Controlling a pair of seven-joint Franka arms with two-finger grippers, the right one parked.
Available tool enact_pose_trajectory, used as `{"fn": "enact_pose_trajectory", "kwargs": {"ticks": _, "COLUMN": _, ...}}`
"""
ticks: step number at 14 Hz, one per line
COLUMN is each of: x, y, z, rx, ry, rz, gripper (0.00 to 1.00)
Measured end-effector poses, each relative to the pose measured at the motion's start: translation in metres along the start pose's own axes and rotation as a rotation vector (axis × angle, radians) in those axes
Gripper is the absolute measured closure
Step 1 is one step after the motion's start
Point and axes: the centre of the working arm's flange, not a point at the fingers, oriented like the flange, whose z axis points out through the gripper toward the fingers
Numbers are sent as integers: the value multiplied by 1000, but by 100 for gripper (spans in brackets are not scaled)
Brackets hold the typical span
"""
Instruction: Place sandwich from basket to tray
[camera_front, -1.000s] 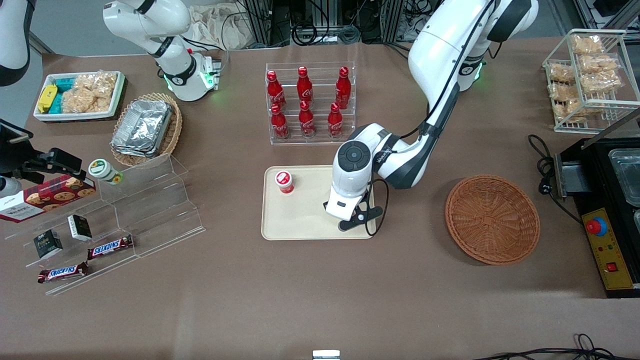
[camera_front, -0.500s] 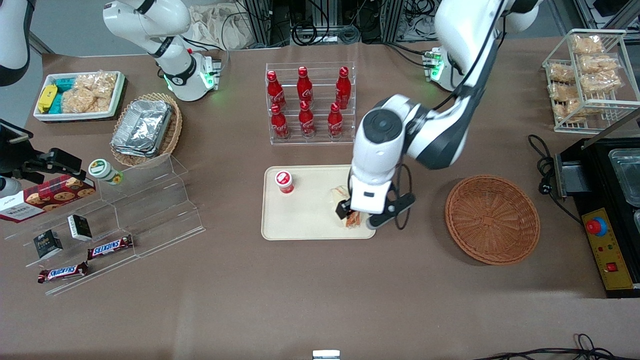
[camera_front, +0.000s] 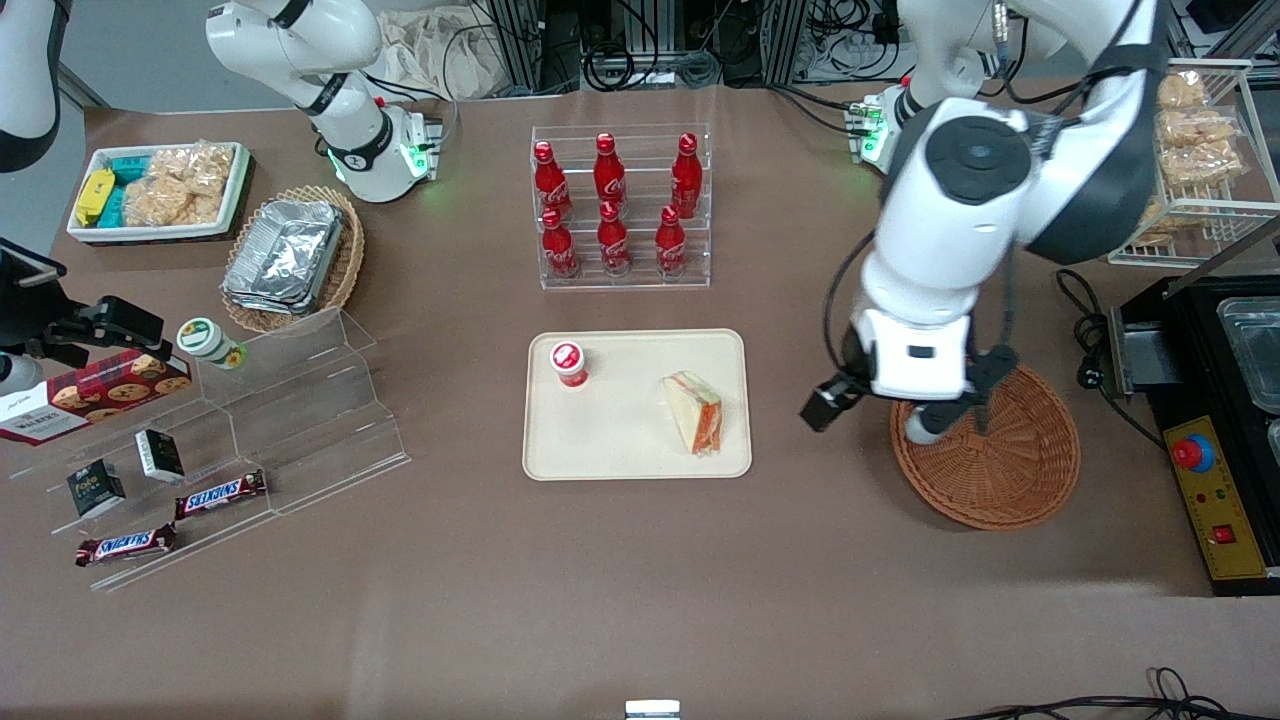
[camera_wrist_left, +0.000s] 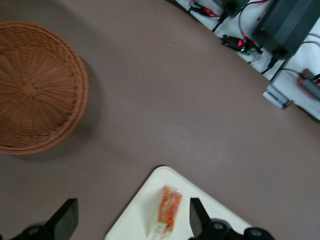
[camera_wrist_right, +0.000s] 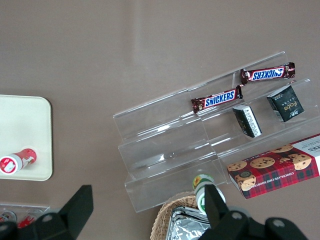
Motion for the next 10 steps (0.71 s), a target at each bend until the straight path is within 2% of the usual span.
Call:
{"fn": "enact_pose_trajectory", "kwargs": {"ticks": 4, "x": 61, "y": -54, "z": -15, "rx": 33, "ry": -18, "rz": 95, "gripper": 0}}
{"fn": "enact_pose_trajectory", "kwargs": {"ticks": 7, "x": 109, "y": -110, "z": -26, "rx": 36, "ry": -74, "rz": 186, "gripper": 0}}
{"fn": "enact_pose_trajectory", "kwargs": {"ticks": 10, "x": 139, "y": -158, "z": -41, "rx": 45, "ry": -109, "rz": 296, "gripper": 0}}
